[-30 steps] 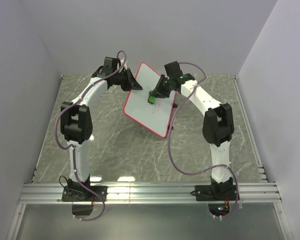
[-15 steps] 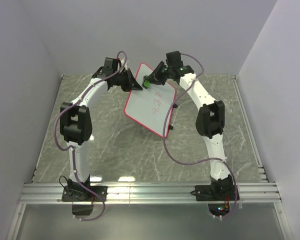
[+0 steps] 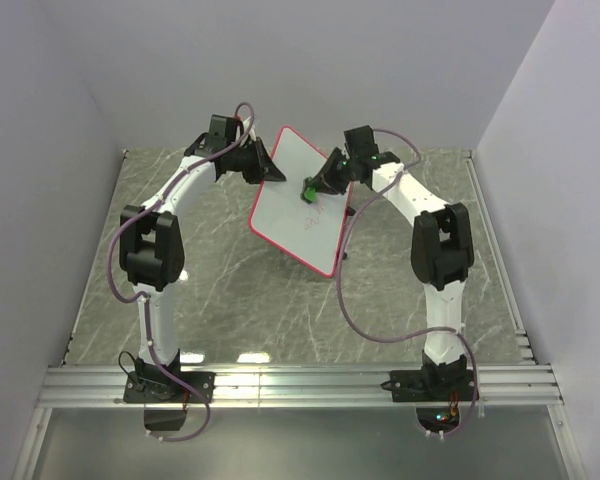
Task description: Erase the whiteboard
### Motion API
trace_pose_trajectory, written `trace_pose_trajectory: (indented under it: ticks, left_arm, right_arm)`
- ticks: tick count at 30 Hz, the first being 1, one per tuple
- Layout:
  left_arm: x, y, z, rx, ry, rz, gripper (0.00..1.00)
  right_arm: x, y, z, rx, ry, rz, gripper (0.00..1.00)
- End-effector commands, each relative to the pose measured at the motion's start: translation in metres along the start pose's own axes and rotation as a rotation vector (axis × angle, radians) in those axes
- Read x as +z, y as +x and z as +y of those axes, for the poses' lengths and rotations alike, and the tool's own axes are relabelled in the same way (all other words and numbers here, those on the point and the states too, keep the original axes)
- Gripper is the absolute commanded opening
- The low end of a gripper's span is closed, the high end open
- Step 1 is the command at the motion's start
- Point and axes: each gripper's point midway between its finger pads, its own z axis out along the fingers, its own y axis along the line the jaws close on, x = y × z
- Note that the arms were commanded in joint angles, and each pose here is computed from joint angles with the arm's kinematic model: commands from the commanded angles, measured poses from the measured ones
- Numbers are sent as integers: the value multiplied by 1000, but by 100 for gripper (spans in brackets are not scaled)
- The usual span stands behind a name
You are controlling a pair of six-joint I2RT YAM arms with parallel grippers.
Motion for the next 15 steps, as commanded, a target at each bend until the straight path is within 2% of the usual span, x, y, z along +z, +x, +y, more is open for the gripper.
trace_pose_trajectory:
  ticks: [1,11,15]
  left_arm:
    - [8,50,-20,158,17,152,0]
    - [16,55,-13,143,13,171,0]
    - [16,55,-13,141,15,171,0]
  right_arm:
    - [23,121,-73,-53,233,303,0]
    - [-2,216,-39,-199,112,459,0]
    - [-7,236,-39,-216,88,488,0]
